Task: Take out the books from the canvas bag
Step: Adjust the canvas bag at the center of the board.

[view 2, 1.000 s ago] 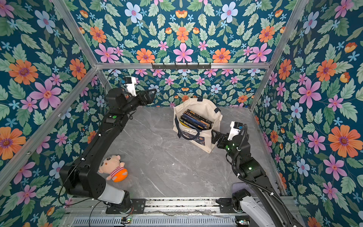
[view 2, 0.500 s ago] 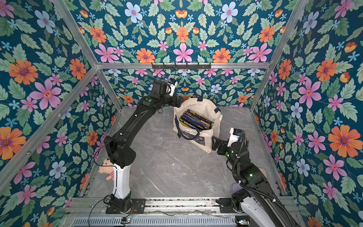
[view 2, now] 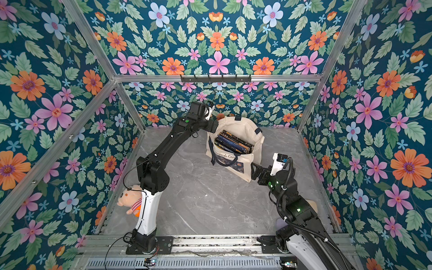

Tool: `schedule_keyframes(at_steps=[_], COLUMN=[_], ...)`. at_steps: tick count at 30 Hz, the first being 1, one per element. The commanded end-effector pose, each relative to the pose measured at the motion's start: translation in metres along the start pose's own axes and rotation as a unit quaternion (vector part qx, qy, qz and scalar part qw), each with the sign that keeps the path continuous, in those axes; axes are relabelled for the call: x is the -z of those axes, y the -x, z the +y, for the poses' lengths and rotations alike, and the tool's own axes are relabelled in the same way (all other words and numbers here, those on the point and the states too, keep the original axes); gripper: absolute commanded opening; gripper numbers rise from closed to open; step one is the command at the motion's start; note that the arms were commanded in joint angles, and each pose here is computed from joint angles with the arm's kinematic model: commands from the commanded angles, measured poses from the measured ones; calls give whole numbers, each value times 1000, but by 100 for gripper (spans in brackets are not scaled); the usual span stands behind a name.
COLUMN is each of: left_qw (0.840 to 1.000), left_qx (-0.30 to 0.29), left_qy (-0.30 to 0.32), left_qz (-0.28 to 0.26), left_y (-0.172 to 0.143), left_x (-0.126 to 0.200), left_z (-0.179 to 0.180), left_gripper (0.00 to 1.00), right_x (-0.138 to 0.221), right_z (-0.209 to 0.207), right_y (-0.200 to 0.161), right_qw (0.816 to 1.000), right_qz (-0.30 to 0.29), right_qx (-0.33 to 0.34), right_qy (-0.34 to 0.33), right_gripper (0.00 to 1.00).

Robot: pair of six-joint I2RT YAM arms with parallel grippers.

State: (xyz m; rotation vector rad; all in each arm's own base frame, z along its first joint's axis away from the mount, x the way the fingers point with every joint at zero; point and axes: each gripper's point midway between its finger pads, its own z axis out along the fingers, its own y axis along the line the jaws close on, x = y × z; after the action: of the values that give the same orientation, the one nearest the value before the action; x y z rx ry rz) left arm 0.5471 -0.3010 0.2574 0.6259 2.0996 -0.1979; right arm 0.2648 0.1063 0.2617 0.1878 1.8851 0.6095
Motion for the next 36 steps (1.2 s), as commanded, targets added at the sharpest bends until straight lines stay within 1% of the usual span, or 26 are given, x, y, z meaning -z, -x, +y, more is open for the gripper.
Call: schedule_keyframes(at_steps=[1, 5, 9, 10, 13, 17, 19, 24, 27, 28, 29, 34, 36], left_qw=[1000, 999, 999, 999, 999, 999, 998, 998, 998, 998, 998, 999, 999], left_qx=[-14, -18, -24, -25, -28, -29, -30, -32, -31, -30, -30, -30, -34], left_qy=[8, 5, 3, 2, -2, -15, -15, -8, -8, -7, -6, -7, -22], left_qz=[19, 34, 28, 26, 27, 41, 48, 50, 46, 46, 46, 42, 37], left_y=[-12, -23, -18, -17, -17, -28, -33, -34, -31, -31, -31, -31, -29], left_x=[-7, -15, -11, -10, -9, -14, -16, -16, -14, -14, -13, -9, -6], left_z=[-1, -5, -10, -10, -11, -17, -17, -15, -15, -14, -14, -14, -19], left_gripper=[95, 93, 96, 94, 85, 66, 53, 33, 14, 9, 0, 0, 0], right_x=[-2, -6, -7, -7, -7, -9, -9, -9, -9, -8, -8, -8, -8], right_z=[6, 6, 6, 7, 7, 7, 7, 7, 6, 7, 7, 6, 6], right_y=[1, -3, -4, -4, -4, -7, -8, -8, -8, -8, -8, -8, -9], right_qw=[1000, 1000, 1000, 1000, 1000, 1000, 1000, 1000, 1000, 1000, 1000, 1000, 1000], right_qz=[-2, 6, 8, 9, 8, 12, 14, 14, 13, 13, 13, 12, 13], right_qx=[-11, -13, -14, -14, -14, -13, -14, -14, -14, -14, -13, -14, -15], right_qy=[16, 17, 19, 20, 21, 22, 24, 23, 22, 23, 23, 23, 23], right_gripper=[99, 99, 99, 99, 99, 99, 99, 99, 99, 99, 99, 99, 99])
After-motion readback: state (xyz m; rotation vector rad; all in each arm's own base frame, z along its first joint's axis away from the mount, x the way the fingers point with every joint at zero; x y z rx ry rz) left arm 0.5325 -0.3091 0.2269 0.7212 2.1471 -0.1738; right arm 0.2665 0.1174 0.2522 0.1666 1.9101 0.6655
